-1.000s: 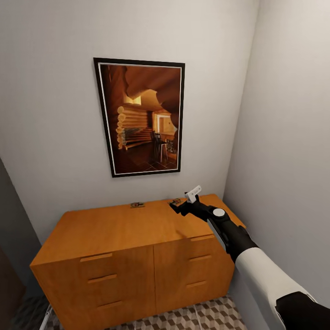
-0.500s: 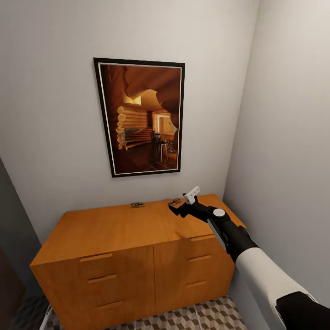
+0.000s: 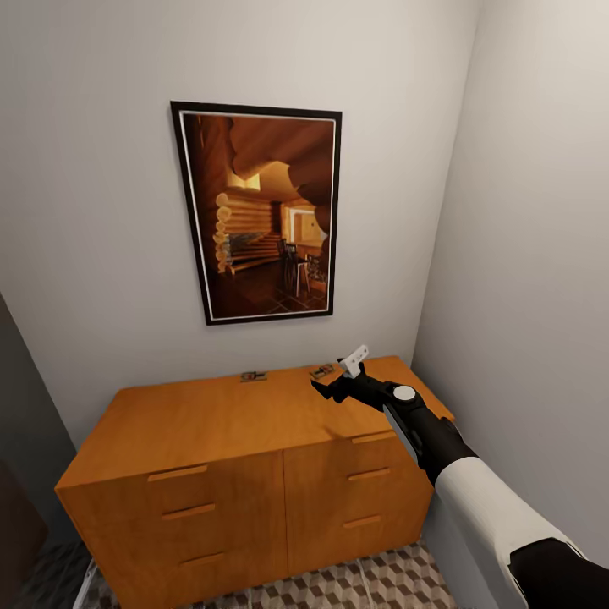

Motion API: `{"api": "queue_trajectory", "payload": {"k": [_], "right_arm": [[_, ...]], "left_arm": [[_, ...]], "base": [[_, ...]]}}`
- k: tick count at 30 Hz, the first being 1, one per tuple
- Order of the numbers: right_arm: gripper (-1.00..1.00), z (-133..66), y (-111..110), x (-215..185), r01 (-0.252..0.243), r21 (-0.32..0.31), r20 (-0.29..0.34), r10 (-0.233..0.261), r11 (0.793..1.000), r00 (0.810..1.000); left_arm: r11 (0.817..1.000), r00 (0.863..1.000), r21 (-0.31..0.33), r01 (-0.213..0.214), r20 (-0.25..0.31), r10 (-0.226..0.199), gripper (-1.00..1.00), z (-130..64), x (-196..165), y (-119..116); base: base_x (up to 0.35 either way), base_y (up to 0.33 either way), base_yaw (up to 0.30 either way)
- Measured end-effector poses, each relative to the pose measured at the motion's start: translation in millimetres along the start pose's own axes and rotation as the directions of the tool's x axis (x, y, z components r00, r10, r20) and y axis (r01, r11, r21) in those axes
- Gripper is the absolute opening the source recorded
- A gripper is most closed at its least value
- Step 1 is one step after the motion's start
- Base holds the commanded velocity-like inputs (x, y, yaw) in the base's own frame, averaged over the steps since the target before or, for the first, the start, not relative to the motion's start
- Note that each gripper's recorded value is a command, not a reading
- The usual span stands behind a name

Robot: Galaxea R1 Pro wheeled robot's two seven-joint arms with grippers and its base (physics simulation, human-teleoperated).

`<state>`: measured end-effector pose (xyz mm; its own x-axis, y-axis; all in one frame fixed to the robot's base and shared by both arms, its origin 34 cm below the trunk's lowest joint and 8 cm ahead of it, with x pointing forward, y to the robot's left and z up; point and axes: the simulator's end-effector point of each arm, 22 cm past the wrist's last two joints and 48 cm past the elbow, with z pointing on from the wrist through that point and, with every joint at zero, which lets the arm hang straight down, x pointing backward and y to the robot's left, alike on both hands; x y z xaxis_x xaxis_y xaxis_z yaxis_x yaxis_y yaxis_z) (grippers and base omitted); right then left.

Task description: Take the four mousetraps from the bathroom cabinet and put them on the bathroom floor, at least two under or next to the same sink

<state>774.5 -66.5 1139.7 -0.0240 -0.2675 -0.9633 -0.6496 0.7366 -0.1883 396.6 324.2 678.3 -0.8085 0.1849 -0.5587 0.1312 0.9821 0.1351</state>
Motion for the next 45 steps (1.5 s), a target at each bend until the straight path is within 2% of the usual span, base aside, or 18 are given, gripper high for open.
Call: {"api": "queue_trajectory", "payload": {"k": [18,45], "right_arm": [[1.0,3.5,1,10,-0.01,-0.004,-0.012,0.01,1.0,1.0],[1.0,6.9,1,20,-0.018,-0.004,-0.023,0.018,1.0,1.0]], "left_arm": [[1.0,1.0,0.003,0.0,-0.015,0.0,1.0,0.7,7,-1],[1.0,1.0,0.006,-0.001,-0.03,0.001,1.0,1.2,13,-2]], "base": [[0.0,0.0,0.001],[0.0,0.0,0.229]]}}
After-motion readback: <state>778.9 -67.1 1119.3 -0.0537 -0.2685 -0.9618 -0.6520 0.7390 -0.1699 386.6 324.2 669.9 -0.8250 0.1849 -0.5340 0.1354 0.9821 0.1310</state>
